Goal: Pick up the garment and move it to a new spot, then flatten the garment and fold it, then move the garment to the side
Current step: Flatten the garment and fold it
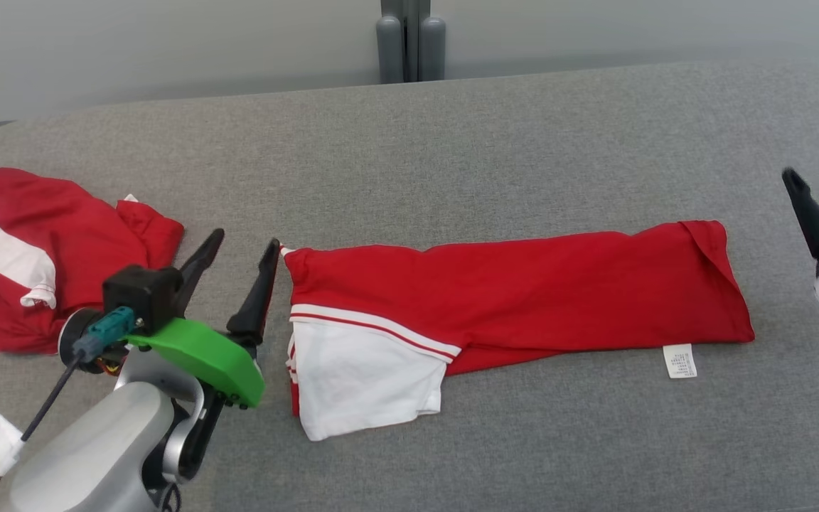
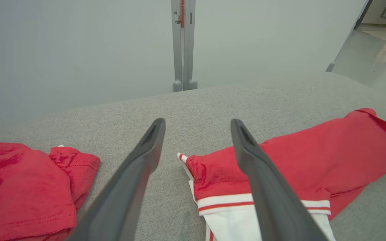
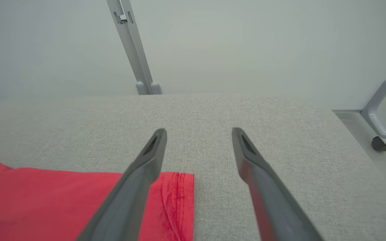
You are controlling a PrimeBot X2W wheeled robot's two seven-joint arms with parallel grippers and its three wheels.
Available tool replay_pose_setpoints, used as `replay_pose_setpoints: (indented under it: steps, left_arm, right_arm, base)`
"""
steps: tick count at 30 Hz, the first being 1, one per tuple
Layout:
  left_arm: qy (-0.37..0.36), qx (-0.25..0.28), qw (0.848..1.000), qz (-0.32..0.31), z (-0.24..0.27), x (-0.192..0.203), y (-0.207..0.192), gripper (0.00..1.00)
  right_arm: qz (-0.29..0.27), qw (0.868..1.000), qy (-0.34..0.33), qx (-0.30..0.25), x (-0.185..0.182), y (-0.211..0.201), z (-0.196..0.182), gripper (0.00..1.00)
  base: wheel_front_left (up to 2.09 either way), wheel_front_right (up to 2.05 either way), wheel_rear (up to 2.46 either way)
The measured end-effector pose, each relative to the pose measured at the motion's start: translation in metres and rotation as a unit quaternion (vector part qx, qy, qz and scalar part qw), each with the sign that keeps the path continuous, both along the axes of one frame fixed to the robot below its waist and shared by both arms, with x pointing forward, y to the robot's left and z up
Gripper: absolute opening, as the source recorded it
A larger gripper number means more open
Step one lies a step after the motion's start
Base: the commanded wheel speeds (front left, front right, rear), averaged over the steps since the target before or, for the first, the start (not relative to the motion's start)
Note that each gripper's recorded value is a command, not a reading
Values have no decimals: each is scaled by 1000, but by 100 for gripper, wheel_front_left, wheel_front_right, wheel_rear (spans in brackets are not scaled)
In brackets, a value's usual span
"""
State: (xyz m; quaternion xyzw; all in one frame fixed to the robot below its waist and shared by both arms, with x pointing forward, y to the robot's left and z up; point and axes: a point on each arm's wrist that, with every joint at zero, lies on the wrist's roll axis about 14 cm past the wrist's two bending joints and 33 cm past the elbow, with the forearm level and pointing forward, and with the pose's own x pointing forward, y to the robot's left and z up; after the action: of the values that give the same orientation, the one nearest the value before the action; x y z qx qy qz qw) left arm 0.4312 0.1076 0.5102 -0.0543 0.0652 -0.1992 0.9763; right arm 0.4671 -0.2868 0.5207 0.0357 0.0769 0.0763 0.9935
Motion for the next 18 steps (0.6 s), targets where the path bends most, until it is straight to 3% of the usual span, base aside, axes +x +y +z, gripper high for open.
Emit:
replay_pose_setpoints:
  steps: [3, 6, 11, 18]
  left_arm:
    - [-1, -75, 996, 47, 9, 8, 1, 100]
    - [-35, -108, 991, 67, 27, 13, 1, 100]
    - [-78, -114, 986, 96, 31, 6, 8, 100]
    - [-95, -132, 981, 109, 21, -9, 8, 100]
  right_arm:
    - [15, 998, -65, 16, 7, 22, 29, 100]
    - [25, 996, -83, 25, -5, 42, 20, 100]
    - [23, 991, -130, 37, -21, 67, 26, 100]
    - [18, 991, -125, 45, -40, 89, 7, 100]
  base:
    - [0, 0, 0]
    - [0, 0, 0]
    - [0, 0, 0]
    - [0, 0, 0]
